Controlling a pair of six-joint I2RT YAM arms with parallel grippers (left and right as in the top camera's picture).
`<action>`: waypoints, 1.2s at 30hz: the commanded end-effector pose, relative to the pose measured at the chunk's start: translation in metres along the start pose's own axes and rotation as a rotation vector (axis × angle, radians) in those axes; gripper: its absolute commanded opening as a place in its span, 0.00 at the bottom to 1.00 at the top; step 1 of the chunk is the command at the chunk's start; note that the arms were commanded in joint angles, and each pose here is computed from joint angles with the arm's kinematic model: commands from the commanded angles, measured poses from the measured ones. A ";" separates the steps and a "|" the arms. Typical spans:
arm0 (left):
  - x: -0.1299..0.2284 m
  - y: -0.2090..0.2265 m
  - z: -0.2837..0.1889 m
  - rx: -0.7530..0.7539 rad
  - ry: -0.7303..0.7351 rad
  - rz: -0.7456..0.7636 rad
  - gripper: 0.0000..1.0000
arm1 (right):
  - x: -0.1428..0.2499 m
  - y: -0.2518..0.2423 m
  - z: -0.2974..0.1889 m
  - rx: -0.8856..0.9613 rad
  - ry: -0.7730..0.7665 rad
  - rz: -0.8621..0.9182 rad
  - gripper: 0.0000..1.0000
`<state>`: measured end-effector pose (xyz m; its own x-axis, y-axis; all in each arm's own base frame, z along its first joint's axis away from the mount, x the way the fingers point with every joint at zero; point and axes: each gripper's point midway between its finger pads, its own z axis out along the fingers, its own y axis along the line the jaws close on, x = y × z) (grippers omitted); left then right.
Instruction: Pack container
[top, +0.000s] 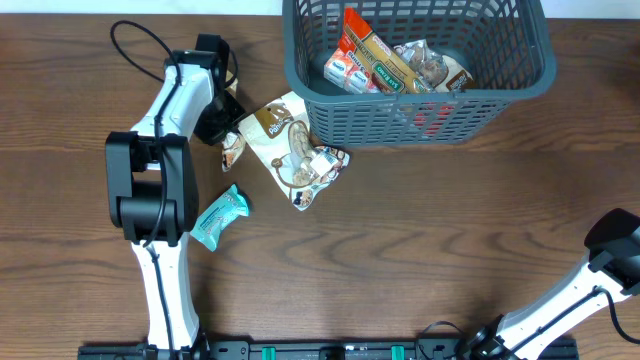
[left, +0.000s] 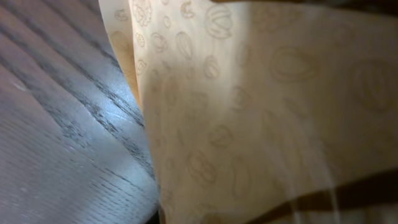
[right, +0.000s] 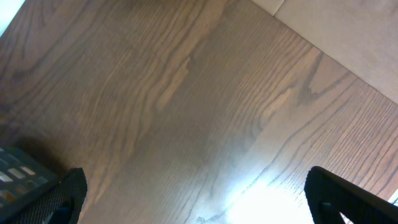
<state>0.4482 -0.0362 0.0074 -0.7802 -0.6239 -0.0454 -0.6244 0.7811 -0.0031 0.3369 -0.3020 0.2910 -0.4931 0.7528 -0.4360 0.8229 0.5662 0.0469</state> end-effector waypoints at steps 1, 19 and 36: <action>-0.014 0.010 -0.037 -0.063 -0.113 0.111 0.06 | 0.000 -0.001 0.000 -0.002 0.002 -0.003 0.99; 0.045 -0.032 -0.379 0.317 -0.848 0.558 0.06 | 0.000 -0.001 0.000 -0.002 0.002 -0.003 0.99; 0.104 -0.195 -0.353 0.516 -0.969 0.820 0.06 | 0.000 -0.001 0.000 -0.002 0.002 -0.003 0.99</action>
<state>0.4652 -0.2619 0.3565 -0.4651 0.1178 -0.8774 0.2614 0.9652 -0.0089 0.3369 -0.3021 0.2910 -0.4928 0.7530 -0.4361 0.8232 0.5658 0.0467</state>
